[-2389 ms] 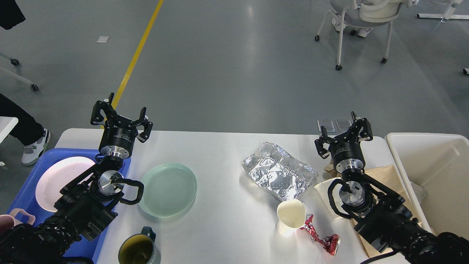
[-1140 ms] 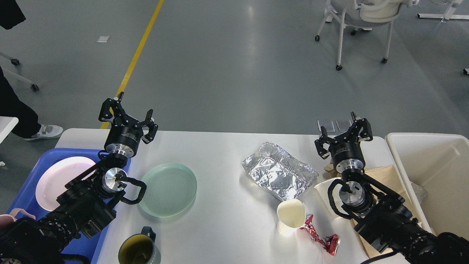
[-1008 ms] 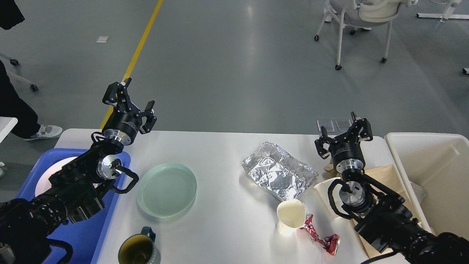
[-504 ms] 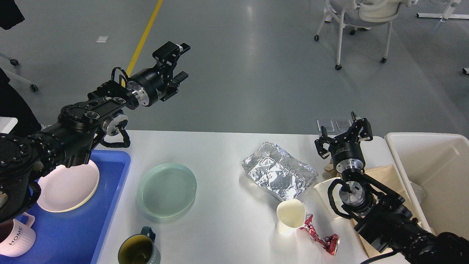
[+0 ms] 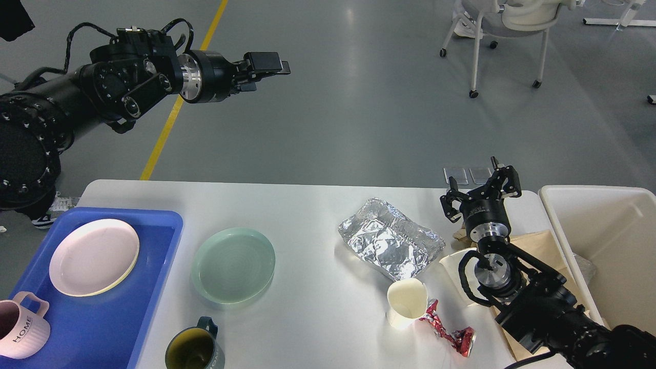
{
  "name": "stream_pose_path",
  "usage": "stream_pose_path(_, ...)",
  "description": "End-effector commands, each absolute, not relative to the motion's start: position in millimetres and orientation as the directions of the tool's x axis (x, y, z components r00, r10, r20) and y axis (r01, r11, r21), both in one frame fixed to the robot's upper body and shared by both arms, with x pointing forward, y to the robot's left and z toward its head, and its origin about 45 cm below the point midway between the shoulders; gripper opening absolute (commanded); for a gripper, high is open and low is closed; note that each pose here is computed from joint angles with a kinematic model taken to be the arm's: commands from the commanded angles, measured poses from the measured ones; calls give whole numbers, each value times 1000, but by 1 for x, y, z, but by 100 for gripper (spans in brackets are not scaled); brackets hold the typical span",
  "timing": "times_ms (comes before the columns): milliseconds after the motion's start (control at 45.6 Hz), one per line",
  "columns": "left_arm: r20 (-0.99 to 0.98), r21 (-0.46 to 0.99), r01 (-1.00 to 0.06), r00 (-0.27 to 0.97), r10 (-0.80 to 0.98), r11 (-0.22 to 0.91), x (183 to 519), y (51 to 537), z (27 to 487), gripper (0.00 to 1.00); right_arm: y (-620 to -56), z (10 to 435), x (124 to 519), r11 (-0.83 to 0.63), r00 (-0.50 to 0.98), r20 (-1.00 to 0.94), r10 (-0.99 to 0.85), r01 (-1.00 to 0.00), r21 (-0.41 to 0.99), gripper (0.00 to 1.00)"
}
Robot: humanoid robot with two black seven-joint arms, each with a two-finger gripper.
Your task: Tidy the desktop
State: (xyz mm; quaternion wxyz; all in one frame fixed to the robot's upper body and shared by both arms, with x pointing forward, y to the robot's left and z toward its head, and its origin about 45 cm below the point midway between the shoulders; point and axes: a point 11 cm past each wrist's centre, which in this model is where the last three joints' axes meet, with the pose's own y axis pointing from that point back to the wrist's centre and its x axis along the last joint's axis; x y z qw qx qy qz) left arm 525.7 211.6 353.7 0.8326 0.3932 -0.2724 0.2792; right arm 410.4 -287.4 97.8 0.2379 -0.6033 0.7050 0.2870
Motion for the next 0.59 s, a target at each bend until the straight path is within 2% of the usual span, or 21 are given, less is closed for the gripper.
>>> stream_pose_path(0, 603, 627, -583, 783, 151, 516, 515, 203, 344, 98, -287, 98, 411, 107, -158, -682, -714, -987, 116, 100)
stream_pose_path(153, 417, 713, -421, 897, 143, 560, 485, 187, 309, 98, -287, 99, 411, 108, -158, -683, -713, -987, 116, 100)
stream_pose_path(351, 217, 772, -255, 967, 136, 582, 435, 182, 283, 98, -287, 98, 411, 107, -158, -682, -714, -987, 116, 100)
stream_pose_path(438, 159, 784, -210, 978, 138, 584, 420, 184, 274, 98, -287, 98, 411, 107, -158, -682, -714, -987, 116, 100)
stream_pose_path(570, 178, 776, -242, 970, 166, 583, 423, 194, 288, 98, -287, 98, 411, 107, -158, -682, -714, -987, 116, 100)
